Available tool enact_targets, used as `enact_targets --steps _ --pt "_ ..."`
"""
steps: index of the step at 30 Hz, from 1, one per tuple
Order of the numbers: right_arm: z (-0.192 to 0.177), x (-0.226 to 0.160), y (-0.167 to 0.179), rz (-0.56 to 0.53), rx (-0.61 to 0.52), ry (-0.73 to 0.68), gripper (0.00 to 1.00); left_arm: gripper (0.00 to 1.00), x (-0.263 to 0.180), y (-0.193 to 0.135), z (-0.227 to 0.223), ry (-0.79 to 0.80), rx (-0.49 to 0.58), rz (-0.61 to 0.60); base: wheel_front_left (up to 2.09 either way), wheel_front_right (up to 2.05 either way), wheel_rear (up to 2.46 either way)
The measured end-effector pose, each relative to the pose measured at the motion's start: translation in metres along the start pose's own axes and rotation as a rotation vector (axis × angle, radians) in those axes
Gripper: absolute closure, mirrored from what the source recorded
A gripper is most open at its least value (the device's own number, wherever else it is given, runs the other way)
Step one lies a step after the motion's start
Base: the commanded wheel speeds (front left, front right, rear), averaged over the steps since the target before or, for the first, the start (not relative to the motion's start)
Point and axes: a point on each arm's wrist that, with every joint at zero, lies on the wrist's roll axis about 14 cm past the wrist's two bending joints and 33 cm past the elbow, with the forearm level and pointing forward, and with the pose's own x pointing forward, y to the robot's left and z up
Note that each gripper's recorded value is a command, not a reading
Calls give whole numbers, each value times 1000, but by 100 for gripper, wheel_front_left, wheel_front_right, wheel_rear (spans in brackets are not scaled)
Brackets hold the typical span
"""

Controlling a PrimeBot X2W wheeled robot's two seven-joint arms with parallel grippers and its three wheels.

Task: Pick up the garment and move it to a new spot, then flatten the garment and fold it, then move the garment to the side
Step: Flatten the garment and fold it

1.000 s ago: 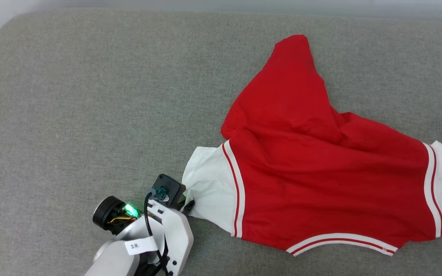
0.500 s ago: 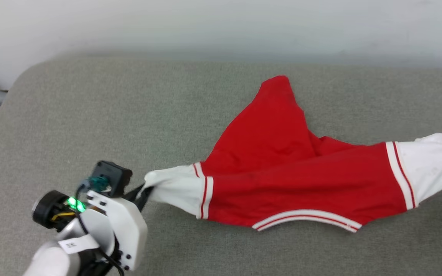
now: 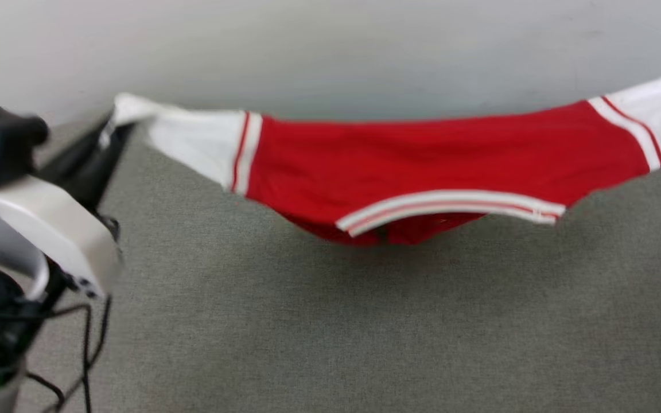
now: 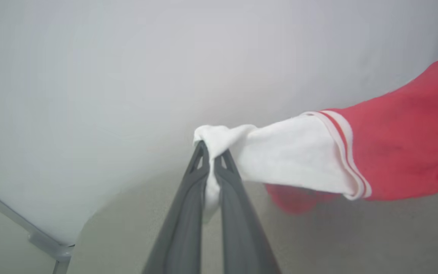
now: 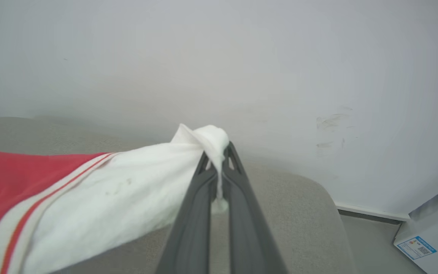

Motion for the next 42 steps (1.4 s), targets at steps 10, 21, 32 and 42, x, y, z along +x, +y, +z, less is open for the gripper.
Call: enact_targets --steps 10,21,32,42 --pt "48 39 6 34 -18 -82 100 100 39 49 64 -184 93 90 0 0 0" --pt "76 124 -13 -45 -57 -190 100 100 120 95 79 -308 167 155 0 0 0" --pt "69 219 -16 -102 -13 -283 100 100 210 125 70 -408 181 205 0 0 0" --pt "14 289 -2 -97 28 -266 100 100 278 135 3 -378 148 226 0 0 0"
